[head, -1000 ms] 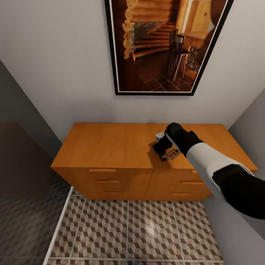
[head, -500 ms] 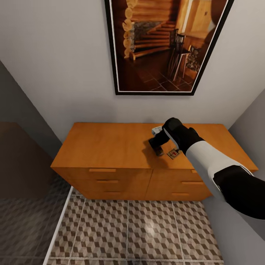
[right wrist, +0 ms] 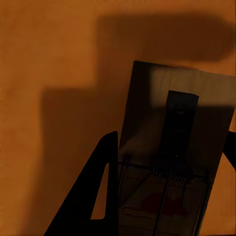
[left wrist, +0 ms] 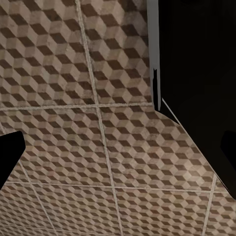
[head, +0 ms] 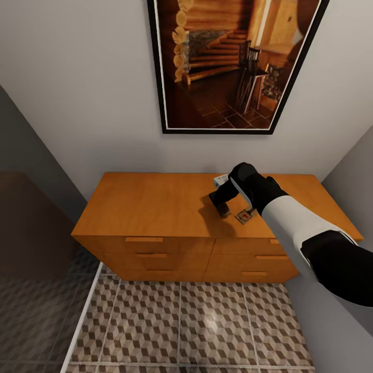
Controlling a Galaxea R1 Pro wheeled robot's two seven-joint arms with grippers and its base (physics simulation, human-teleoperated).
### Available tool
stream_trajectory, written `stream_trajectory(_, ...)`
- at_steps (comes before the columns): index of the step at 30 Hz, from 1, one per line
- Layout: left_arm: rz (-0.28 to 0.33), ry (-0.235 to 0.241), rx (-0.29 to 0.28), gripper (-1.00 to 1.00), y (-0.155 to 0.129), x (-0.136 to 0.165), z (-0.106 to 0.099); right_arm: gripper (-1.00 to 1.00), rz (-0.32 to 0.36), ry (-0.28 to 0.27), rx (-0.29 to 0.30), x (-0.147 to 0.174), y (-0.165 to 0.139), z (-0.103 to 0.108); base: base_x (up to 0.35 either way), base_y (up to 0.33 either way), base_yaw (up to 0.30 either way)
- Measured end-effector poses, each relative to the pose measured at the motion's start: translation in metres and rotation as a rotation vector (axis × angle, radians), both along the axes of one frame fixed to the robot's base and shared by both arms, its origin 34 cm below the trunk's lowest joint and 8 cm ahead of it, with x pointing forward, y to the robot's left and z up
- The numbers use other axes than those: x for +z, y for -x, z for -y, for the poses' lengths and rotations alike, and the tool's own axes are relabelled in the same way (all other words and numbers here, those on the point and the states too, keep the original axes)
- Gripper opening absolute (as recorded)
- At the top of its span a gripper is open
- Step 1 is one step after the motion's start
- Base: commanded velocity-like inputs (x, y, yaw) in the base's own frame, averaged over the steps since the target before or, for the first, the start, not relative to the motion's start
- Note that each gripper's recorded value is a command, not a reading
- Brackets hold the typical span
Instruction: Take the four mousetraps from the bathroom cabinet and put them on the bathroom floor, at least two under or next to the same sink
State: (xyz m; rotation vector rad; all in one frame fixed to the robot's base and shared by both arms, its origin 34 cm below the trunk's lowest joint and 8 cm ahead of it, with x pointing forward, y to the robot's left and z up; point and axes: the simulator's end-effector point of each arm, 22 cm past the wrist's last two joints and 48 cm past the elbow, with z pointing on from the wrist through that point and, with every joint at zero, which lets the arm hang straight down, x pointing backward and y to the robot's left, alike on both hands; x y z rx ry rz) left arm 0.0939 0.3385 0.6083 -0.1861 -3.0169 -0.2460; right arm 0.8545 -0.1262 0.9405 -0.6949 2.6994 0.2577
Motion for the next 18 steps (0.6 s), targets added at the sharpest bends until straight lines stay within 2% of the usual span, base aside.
stream_trajectory(6, -0.001, 0.000, 0.000, 1.00, -0.0001, -0.0001, -0.0001, -1.00, 0.005, 0.000, 0.000, 0.0026, -0.0025, -0.0001, -0.161, 0.000, 0.000)
stream_trajectory(18, -0.001, 0.000, 0.000, 1.00, 0.0000, -0.0001, 0.0000, -1.00, 0.008, -0.001, 0.000, 0.0046, -0.0041, -0.0003, -0.317, 0.000, 0.000)
